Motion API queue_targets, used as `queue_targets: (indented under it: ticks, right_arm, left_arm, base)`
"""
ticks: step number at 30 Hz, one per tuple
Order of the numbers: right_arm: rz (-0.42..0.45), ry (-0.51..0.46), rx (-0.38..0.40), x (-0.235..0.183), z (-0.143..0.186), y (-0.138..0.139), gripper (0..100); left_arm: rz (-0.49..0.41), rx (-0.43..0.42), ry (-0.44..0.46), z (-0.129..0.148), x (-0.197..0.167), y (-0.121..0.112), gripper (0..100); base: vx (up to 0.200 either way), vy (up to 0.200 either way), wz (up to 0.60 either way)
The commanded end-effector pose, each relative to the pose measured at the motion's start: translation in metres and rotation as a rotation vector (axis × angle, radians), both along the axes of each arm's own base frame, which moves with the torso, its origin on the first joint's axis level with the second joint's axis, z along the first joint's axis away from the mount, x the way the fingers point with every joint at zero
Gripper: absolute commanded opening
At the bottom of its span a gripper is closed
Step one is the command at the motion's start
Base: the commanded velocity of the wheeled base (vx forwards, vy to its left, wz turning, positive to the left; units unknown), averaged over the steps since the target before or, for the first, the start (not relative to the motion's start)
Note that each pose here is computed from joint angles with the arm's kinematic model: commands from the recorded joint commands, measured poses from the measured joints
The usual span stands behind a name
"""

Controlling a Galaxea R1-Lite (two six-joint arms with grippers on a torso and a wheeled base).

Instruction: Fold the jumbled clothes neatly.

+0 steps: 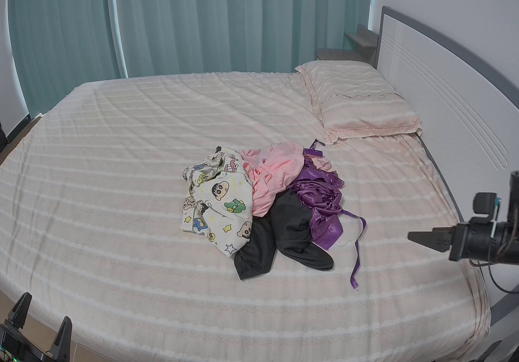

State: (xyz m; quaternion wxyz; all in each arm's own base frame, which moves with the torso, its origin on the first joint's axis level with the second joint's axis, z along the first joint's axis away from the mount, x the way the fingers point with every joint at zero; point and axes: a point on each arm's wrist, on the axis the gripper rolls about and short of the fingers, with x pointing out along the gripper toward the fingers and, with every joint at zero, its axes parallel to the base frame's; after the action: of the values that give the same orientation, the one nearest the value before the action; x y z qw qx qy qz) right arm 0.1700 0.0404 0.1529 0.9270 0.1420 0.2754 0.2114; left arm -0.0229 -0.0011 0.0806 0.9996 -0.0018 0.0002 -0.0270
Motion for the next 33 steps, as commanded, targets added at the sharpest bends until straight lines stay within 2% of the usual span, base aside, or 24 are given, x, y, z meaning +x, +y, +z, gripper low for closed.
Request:
queue_targets:
  ticks: [1, 6, 14, 23, 33]
  right_arm:
    - [0.028, 0.257, 0.102, 0.129, -0.100, 0.073, 100]
    - [-0.002, 0.276, 0.128, 0.157, -0.125, 0.096, 100]
    - [-0.069, 0.296, 0.055, 0.183, -0.172, 0.122, 100]
    - [-0.108, 0.297, 0.019, 0.194, -0.198, 0.138, 100]
    - [-0.082, 0.304, 0.007, 0.194, -0.202, 0.153, 100]
  left_arm:
    - [0.000, -0.001, 0.000, -0.005, 0.000, 0.000, 100]
    - [0.000, -0.001, 0.000, -0.005, 0.000, 0.000, 100]
    - [0.000, 0.001, 0.000, -0.005, 0.000, 0.000, 100]
    - [0.000, -0.001, 0.000, -0.005, 0.000, 0.000, 100]
    - [0.000, -0.001, 0.000, -0.005, 0.000, 0.000, 100]
  base:
    - [0.000, 0.000, 0.00]
    - [0.000, 0.000, 0.00]
    - [0.000, 0.000, 0.00]
    - [0.000, 0.000, 0.00]
    - [0.000, 0.000, 0.00]
